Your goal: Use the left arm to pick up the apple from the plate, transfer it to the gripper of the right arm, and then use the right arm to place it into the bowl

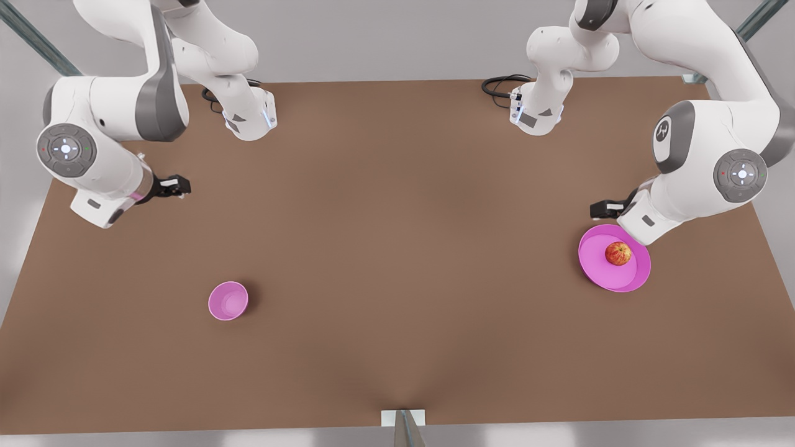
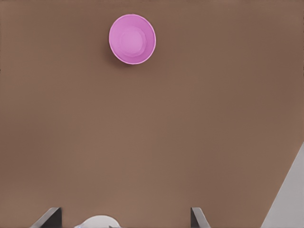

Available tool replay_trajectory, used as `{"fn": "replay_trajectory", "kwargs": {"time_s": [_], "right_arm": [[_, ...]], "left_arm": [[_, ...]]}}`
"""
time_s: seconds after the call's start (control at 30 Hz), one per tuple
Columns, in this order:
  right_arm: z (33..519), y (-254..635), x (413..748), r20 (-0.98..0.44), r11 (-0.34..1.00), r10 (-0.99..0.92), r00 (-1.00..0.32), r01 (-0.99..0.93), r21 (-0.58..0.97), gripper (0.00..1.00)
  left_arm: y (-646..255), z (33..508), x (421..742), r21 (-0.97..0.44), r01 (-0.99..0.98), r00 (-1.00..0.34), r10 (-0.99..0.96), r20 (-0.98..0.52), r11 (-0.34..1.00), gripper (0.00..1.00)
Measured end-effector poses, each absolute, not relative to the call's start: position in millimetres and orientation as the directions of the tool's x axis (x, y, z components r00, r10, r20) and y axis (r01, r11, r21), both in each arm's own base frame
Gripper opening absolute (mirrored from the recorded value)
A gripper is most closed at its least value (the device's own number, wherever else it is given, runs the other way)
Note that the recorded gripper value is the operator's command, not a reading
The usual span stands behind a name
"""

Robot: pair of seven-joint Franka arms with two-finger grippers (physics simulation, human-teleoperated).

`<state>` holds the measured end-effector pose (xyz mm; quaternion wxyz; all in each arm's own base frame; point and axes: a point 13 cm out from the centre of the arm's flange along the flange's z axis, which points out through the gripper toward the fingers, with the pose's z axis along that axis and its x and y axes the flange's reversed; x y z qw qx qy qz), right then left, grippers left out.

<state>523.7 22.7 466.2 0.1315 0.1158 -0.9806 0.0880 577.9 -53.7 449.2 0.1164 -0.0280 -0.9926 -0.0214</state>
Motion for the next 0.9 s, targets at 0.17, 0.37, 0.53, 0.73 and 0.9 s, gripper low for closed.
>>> {"fn": "replay_trajectory", "kwargs": {"time_s": [0.17,0.37,0.53,0.73,0.9], "right_arm": [[455,27,545,0.253,0.953,-0.224,-0.941,-0.265,-0.144,1.00],[447,15,567,0.223,0.958,-0.216,-0.951,-0.250,-0.141,1.00],[452,11,573,0.203,0.958,-0.218,-0.955,-0.250,-0.144,1.00],[449,8,572,0.208,0.956,-0.226,-0.952,-0.258,-0.139,1.00],[447,6,571,0.214,0.955,-0.230,-0.949,-0.262,-0.136,1.00]], "left_arm": [[29,367,590,0.051,-0.059,-0.943,-0.073,0.324,0.997,1.00],[136,207,554,0.056,-0.192,-0.907,-0.199,0.372,0.980,1.00],[158,134,540,0.056,-0.195,-0.941,-0.203,0.271,0.979,1.00],[170,101,535,0.059,-0.183,-0.966,-0.191,0.176,0.981,1.00],[171,82,527,0.060,-0.169,-0.971,-0.177,0.162,0.984,1.00]]}}
